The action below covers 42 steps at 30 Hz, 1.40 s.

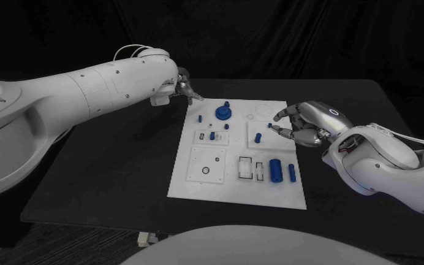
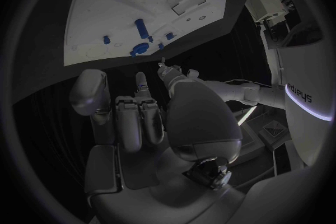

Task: Assemble the parts on the task board

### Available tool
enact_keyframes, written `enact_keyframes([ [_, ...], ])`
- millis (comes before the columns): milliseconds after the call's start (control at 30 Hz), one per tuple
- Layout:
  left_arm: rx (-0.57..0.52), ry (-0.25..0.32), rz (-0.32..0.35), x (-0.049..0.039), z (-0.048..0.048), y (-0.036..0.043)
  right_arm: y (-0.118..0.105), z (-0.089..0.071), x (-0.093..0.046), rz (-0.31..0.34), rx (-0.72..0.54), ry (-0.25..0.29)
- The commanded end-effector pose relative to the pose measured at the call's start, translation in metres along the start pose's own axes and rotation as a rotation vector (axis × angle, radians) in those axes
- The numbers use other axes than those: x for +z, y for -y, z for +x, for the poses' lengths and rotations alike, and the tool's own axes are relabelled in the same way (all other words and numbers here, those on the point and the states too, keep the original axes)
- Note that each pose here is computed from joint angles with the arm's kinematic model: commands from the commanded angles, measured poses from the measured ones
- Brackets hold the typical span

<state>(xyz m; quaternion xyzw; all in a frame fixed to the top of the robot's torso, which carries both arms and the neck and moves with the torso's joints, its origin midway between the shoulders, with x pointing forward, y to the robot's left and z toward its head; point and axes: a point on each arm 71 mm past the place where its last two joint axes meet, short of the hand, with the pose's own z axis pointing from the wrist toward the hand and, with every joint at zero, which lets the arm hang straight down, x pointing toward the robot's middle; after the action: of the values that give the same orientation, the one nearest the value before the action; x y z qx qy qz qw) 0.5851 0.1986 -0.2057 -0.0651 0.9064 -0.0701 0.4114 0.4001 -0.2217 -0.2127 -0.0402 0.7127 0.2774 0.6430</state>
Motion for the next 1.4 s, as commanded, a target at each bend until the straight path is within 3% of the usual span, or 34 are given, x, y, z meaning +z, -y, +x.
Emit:
enact_keyframes([
  [33, 0.006, -0.014, 0.036, 0.0011, 0.0032, 0.0041, 0.000, -0.002, -0.001, -0.006, 0.008, 0.021],
  [367, 0.115, -0.005, 0.048, 0.0067, 0.0185, 0.0098, -0.001, -0.009, -0.009, -0.026, 0.044, 0.078],
  [633, 0.136, -0.021, 0.040, 0.0084, 0.0244, 0.0091, 0.001, -0.009, -0.008, -0.015, 0.046, 0.075],
  [1400, 0.181, -0.079, 0.022, 0.0049, 0.0374, 0.0207, 0.001, -0.005, -0.003, -0.006, 0.053, 0.054],
])
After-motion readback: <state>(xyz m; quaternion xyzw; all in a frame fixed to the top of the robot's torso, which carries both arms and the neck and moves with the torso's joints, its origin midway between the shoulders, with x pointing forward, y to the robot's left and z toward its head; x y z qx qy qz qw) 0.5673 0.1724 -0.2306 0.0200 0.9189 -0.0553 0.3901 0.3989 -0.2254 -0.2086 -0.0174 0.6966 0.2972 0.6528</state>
